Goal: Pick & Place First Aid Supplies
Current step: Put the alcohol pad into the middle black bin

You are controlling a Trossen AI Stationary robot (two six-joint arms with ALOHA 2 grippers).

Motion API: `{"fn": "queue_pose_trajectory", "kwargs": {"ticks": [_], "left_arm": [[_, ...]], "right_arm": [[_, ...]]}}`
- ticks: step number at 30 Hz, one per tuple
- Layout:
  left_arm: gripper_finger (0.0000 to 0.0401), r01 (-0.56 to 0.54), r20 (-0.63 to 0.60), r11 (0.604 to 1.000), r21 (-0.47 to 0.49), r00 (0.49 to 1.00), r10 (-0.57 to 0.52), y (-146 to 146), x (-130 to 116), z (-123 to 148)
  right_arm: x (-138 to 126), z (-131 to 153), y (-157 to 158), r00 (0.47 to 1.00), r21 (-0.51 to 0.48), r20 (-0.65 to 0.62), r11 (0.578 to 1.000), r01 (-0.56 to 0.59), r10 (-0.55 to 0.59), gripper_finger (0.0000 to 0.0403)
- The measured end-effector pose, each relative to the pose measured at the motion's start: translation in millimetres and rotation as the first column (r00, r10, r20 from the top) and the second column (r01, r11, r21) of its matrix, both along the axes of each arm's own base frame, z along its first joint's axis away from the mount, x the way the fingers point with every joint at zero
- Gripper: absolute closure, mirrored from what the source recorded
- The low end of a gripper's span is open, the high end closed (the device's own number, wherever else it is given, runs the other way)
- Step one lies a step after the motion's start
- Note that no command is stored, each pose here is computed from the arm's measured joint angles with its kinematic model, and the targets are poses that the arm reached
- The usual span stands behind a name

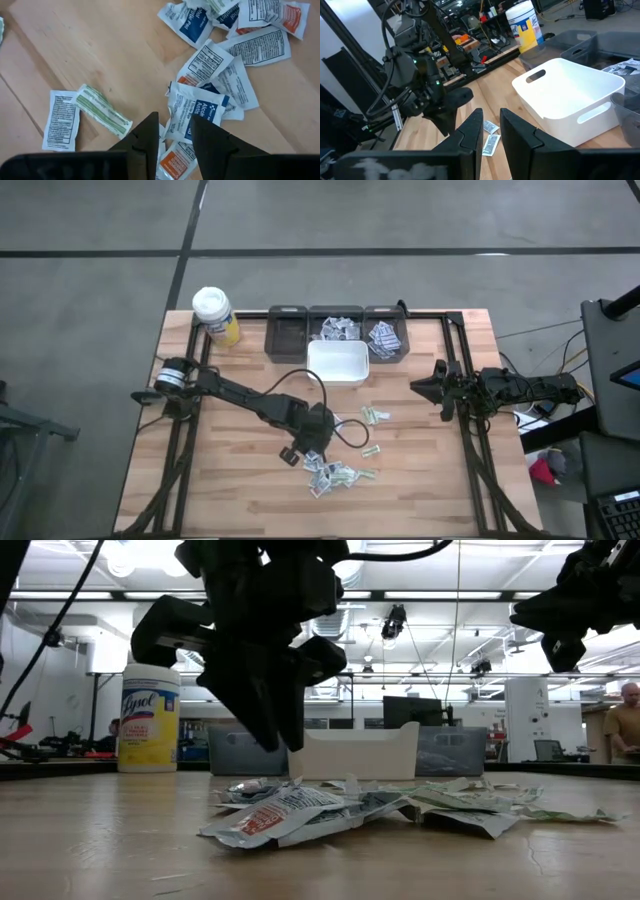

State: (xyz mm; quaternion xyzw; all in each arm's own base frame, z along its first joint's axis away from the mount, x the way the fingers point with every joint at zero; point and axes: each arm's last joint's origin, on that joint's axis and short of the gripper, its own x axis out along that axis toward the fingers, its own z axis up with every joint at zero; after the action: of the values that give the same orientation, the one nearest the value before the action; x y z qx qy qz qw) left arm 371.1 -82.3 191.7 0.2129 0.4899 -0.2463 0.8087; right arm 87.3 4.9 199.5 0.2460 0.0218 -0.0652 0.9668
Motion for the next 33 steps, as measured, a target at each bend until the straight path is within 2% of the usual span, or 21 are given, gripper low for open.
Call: {"fn": "queue_pose_trajectory", "kwargs": {"ticks": [6,16,22,26,33], "left_arm": [[0.0293,-0.006,0.005,1.0,0.009,1.0,0.006,0.6,2.2,-3.0],[0.0295,0.001,-0.058,1.0,0.029,0.998,0.001,-0.3,10.4,-29.8],[0.0299,0.001,-0.069,1.0,0.03,0.998,0.001,-0.2,10.6,-32.9],[0.032,0.001,-0.072,1.0,0.029,0.997,0.002,-0.4,10.4,-33.0],[0.0383,-0.005,-0.071,0.999,0.031,0.997,0.007,-0.3,11.5,-31.4]], "right_arm": [[0.0,0.0,0.0,1.0,0.0,0.0,1.0,0.0,0.0,0.0339],[0.0,0.0,0.0,1.0,0.0,0.0,1.0,0.0,0.0,0.0339],[0.0,0.0,0.0,1.0,0.0,0.0,1.0,0.0,0.0,0.0339],[0.0,0.0,0.0,1.0,0.0,0.0,1.0,0.0,0.0,0.0339],[0.0,0.0,0.0,1.0,0.0,0.0,1.0,0.0,0.0,0.0339]]}}
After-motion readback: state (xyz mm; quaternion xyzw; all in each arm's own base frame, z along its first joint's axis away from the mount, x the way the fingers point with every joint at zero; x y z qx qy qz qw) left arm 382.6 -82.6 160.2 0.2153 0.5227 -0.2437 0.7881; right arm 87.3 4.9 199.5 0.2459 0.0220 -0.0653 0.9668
